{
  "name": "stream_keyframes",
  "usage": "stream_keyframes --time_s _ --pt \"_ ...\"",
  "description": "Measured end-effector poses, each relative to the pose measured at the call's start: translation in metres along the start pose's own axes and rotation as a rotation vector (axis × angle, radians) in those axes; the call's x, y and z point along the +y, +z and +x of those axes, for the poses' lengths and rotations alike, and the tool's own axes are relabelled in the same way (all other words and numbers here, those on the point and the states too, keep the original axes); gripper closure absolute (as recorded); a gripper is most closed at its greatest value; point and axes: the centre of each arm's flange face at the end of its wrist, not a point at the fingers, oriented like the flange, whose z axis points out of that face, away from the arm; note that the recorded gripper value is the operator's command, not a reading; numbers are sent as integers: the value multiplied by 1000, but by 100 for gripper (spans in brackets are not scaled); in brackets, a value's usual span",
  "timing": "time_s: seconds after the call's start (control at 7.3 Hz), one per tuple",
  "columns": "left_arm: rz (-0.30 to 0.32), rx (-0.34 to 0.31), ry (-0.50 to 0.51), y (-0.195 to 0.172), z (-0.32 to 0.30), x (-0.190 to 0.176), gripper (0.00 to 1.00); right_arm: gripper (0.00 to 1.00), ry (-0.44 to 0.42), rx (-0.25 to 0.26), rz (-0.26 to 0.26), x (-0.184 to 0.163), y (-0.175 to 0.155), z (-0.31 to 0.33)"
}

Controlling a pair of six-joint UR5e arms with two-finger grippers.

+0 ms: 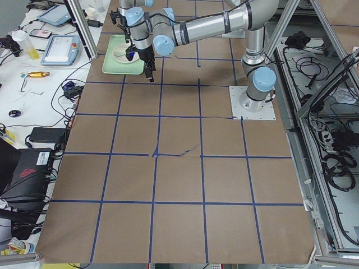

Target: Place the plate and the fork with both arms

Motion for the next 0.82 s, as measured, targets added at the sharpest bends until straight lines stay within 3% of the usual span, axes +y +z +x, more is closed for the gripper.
stream_keyframes --time_s 0.82 --pt "15 0 -8 14 2 0 0 55 -11 -43 3 0 28 -3"
